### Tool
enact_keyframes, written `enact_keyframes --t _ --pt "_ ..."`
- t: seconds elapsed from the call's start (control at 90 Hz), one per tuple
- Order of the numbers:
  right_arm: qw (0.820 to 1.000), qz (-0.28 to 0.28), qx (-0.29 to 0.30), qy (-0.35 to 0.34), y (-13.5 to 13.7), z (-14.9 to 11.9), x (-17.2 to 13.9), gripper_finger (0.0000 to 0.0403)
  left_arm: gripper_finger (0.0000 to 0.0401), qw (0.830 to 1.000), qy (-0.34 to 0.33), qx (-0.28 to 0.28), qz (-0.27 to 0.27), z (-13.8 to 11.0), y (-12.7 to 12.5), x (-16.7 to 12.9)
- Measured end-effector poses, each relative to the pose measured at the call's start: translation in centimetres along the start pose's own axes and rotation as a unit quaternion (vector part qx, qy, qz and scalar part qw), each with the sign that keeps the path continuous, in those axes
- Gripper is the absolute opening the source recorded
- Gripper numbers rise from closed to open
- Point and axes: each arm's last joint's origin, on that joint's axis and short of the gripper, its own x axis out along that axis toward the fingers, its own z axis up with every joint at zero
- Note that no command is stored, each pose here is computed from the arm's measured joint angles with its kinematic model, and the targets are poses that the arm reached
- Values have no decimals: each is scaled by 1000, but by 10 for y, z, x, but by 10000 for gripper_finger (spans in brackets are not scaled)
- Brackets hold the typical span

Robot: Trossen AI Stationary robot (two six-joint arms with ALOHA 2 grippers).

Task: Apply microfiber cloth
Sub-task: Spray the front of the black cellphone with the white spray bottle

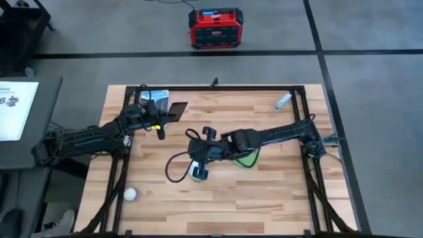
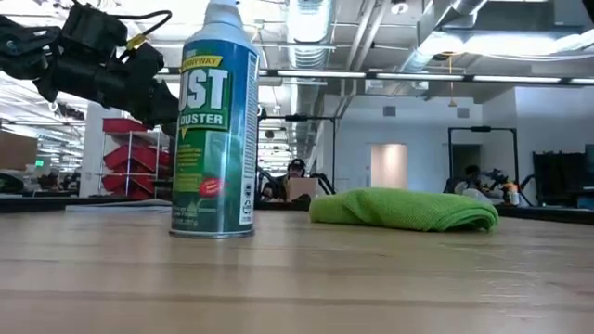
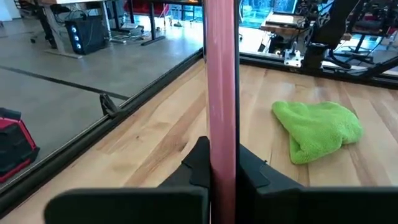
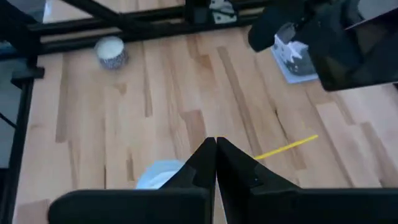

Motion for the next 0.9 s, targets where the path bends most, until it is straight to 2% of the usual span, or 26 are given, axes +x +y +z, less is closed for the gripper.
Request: enact_keyframes --t 0.2,0.489,0.9 --pt "1000 10 3 3 -1 0 0 0 1 1000 0 -1 0 0 0 0" --pt "999 17 16 43 -1 -11 6 0 1 1000 0 -3 0 0 0 0" --pt "999 16 14 42 -2 -11 9 0 1 1000 0 -7 0 0 0 0"
